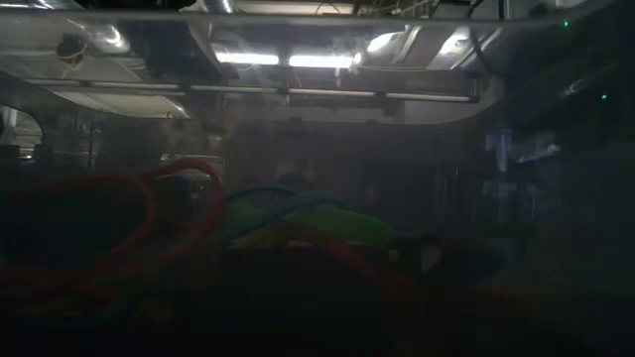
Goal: Pick and place rubber bands into bin
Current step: Put the yellow rubber band into the black bin
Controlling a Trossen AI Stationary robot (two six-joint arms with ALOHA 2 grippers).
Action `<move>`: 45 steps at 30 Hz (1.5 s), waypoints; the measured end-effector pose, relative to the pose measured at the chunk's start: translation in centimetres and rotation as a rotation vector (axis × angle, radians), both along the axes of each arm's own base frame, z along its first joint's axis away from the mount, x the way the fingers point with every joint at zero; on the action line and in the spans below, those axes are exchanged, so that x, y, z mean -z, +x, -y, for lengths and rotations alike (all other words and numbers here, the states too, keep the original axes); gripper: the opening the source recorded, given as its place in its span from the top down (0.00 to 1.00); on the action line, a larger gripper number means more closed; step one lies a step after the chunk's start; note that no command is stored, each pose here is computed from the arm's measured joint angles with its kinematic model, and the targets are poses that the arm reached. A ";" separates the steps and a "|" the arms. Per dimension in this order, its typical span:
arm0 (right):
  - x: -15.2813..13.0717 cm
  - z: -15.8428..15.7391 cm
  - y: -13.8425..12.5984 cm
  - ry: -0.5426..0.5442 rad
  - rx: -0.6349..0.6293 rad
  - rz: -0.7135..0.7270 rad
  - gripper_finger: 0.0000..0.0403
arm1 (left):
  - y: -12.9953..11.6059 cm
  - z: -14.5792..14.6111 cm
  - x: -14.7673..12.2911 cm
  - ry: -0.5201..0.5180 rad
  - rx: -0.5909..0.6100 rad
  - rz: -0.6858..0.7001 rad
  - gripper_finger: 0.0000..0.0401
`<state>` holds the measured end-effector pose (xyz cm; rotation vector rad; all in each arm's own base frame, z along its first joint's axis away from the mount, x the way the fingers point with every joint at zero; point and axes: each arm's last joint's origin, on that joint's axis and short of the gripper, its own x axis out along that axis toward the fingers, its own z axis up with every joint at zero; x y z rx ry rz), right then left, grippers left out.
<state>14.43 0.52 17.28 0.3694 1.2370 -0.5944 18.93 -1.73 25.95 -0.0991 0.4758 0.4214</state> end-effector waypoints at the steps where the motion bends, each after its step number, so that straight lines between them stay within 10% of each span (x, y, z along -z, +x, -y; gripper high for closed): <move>1: -0.8 0.0 0.3 -0.013 0.003 0.015 1.00 | 0.0 0.0 0.0 0.000 0.000 0.000 0.99; 25: -13.5 0.4 1.5 -0.181 0.006 0.216 1.00 | 0.0 0.0 0.0 0.000 0.000 -0.002 0.99; 45: -13.9 -3.5 4.7 -0.091 -0.038 0.379 1.00 | 0.0 0.0 0.1 0.084 0.055 -0.048 0.99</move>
